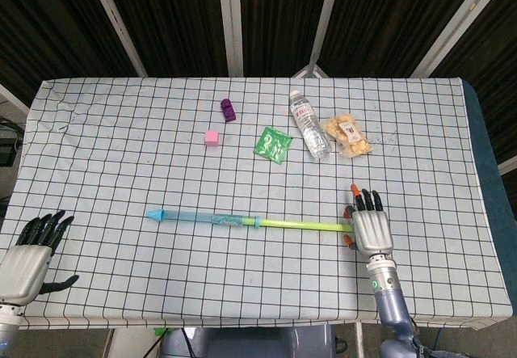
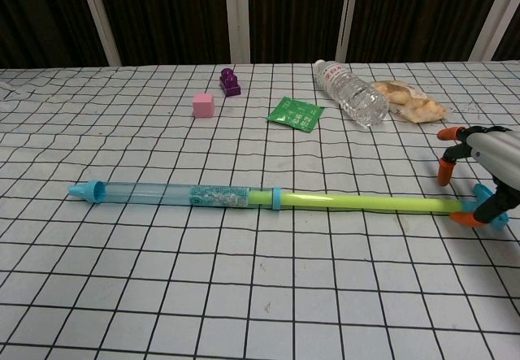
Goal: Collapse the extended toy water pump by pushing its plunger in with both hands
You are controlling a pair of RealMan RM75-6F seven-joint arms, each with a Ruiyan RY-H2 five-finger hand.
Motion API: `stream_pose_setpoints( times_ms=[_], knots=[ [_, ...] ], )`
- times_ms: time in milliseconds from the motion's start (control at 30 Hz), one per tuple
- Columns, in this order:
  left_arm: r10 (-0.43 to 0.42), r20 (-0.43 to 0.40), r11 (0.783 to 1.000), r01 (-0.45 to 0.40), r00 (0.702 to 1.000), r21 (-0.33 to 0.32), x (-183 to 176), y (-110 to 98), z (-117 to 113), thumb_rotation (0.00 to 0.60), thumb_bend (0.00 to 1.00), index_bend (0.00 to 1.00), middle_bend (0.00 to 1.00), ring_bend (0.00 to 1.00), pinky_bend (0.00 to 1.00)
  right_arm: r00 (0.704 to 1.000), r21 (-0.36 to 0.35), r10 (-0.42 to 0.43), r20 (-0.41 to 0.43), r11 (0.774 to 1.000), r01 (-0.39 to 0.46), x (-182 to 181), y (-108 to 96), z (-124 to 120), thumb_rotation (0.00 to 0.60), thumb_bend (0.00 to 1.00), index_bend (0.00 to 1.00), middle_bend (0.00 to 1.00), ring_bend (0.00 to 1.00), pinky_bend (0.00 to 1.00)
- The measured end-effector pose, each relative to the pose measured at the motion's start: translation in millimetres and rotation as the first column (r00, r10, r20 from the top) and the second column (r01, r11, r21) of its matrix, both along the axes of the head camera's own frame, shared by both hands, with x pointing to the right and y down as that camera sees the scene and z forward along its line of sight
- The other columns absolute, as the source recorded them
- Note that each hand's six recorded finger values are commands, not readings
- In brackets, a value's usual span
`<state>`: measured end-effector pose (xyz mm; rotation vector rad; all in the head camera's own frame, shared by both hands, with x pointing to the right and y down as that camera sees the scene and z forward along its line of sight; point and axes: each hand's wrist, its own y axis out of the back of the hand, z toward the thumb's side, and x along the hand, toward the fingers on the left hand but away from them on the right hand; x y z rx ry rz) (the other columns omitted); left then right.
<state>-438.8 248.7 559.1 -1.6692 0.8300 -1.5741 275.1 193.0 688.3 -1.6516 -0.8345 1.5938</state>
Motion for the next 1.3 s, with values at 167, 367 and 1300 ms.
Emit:
stream_pose_setpoints(
  times_ms=[167,367,1300],
  knots=[
    [-0.002,-0.002,1.0,0.002,1.0,-0.001,0.0,-0.3,0.3,0.6,0.04,0.0,0.0,0.0,0.0,1.0,-0.007,0.011,-0.015,1.0,-0.011,2.6,-0.8,5.6,0.6,0.32,0.47,0.12,0.0,0.0],
    [-0.003,-0.001,1.0,0.003,1.0,-0.002,-0.7,-0.1,0.6,0.6,0.04,0.0,0.0,0.0,0.0,0.999,-0.014,0.025,-0.022,1.0,-0.025,7.2,-1.6,9.1,0.6,0.35,0.5,0.14,0.0,0.0],
    [-0.007,0.0,1.0,0.007,1.0,0.007,0.2,-1.4,1.1,0.6,0.05,0.0,0.0,0.0,0.0,0.999,-0.041,0.038,-0.037,0.998,-0.039,14.8,3.6,12.0,0.6,0.47,0.63,0.18,0.0,0.0]
  ],
)
